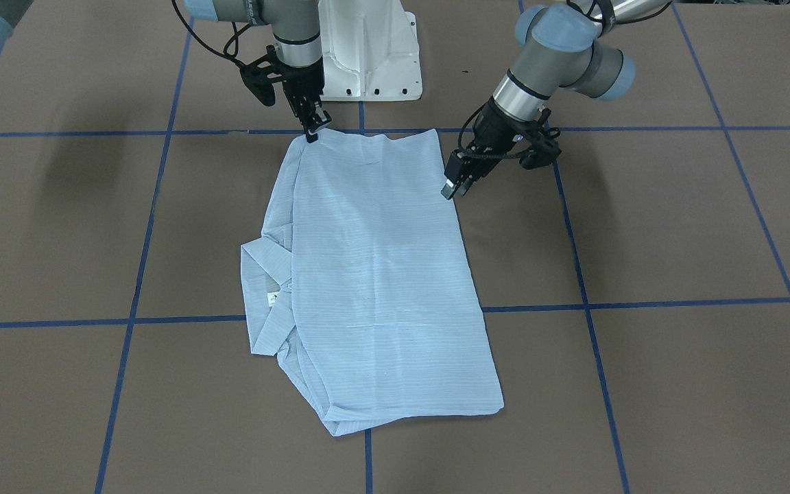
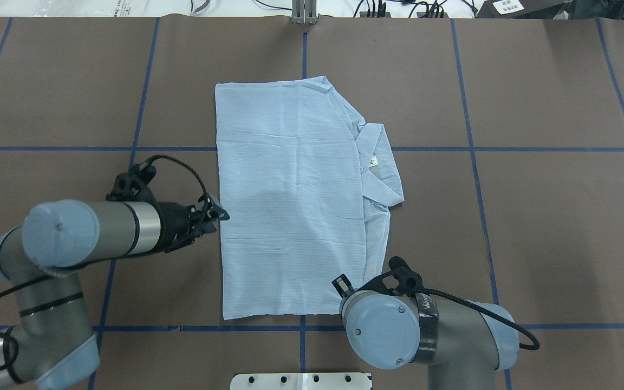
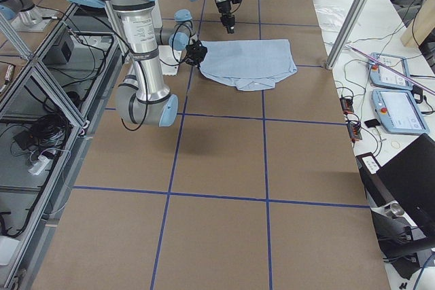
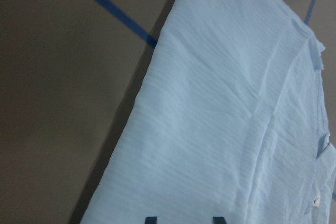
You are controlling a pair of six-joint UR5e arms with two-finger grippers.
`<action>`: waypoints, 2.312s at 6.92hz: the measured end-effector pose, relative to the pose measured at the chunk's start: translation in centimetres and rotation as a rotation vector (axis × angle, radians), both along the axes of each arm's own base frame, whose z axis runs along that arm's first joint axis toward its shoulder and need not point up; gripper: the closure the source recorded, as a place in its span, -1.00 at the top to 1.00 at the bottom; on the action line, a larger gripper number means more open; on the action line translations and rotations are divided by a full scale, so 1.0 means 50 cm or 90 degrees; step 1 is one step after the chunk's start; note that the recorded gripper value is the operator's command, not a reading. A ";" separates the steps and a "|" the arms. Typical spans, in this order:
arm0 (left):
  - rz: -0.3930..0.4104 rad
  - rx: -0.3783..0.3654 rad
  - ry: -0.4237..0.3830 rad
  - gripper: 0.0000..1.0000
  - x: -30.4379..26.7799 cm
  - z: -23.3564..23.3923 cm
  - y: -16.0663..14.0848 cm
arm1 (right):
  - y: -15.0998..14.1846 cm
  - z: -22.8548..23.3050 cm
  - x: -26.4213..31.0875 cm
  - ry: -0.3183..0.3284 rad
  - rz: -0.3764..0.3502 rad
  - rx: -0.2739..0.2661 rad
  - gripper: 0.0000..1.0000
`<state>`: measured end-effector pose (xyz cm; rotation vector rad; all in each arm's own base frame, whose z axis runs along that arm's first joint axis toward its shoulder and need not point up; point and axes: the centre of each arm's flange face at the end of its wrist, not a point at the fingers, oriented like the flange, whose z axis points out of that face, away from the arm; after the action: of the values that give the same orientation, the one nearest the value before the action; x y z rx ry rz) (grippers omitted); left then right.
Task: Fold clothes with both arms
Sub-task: 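Move the left gripper to the shirt's near edge beside the right gripper, then grasp the near edge of the shirt with both grippers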
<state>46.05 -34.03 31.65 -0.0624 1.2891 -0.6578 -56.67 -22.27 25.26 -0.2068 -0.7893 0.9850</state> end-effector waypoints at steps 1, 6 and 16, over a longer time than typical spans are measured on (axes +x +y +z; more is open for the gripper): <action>0.006 -0.019 -0.001 -0.06 0.008 0.012 0.056 | 0.002 -0.003 0.000 -0.002 -0.005 0.000 -1.00; 0.027 -0.078 -0.035 -0.07 0.097 0.036 0.215 | 0.008 -0.021 0.011 -0.016 -0.018 -0.006 -1.00; 0.032 -0.124 -0.015 -1.00 0.117 -0.005 0.262 | -0.003 -0.033 0.022 -0.025 -0.009 -0.005 -1.00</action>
<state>51.91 -20.93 31.41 -0.2461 1.1946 -0.7370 -55.56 -22.45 23.59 -0.2388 -0.8193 0.9732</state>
